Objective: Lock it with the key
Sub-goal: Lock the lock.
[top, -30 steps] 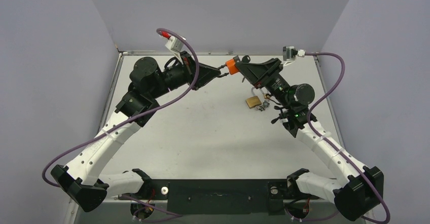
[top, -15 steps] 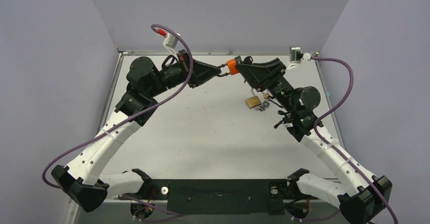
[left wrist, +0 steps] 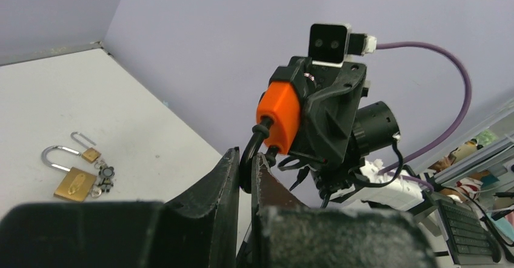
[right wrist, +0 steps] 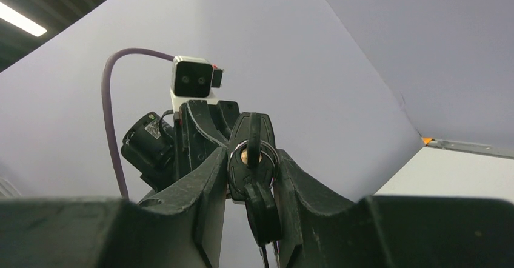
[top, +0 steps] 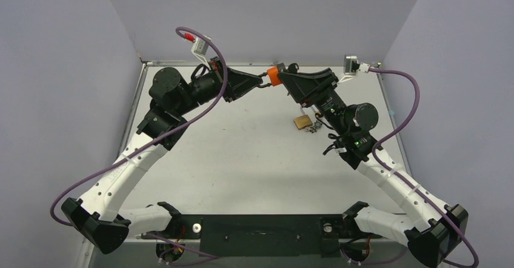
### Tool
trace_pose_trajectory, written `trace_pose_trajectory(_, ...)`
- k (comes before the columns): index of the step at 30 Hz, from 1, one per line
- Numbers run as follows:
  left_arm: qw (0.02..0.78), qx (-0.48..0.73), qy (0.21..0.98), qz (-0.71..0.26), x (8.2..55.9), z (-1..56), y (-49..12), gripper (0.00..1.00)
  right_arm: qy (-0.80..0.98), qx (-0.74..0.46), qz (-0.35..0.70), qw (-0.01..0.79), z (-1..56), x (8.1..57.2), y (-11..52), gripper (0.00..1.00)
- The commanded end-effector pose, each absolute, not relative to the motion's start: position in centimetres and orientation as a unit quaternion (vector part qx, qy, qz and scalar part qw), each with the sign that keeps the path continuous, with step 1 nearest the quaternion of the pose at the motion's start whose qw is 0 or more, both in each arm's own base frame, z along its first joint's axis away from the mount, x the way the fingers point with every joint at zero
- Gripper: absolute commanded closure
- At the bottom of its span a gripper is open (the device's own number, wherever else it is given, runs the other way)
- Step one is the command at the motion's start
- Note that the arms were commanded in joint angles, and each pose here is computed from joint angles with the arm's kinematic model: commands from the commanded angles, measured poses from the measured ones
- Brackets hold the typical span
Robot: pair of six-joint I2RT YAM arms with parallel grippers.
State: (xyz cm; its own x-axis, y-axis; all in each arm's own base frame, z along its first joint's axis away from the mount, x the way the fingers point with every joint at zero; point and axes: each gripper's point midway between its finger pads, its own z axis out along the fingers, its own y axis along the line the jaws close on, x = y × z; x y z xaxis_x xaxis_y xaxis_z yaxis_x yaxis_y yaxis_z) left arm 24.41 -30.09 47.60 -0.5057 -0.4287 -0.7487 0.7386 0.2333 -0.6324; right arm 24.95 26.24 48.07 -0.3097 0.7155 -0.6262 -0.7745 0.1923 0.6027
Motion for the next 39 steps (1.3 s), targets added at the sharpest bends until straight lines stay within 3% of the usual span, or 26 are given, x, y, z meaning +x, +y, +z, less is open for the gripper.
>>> trace_pose_trajectory(1, 0.515, 0.135, 0.568, -0.627, 24.0, 51.0, -30.8, 1.0, 0.53, -0.108, 0.679, 0.497, 45.6, 21.6, 31.1, 1.0)
trace_pose_trajectory(23, 0.515, 0.099, 0.564, -0.637, 25.3, 53.2, -31.4, 1.0, 0.608, -0.123, 0.633, 0.463, 39.5, 21.8, 35.2, 1.0)
trace_pose_trajectory(39, 0.469, 0.155, 0.555, -0.669, 22.6, 54.8, -33.7, 1.0, 0.647, -0.18, 0.609, 0.421, 35.6, 20.0, 37.2, 1.0)
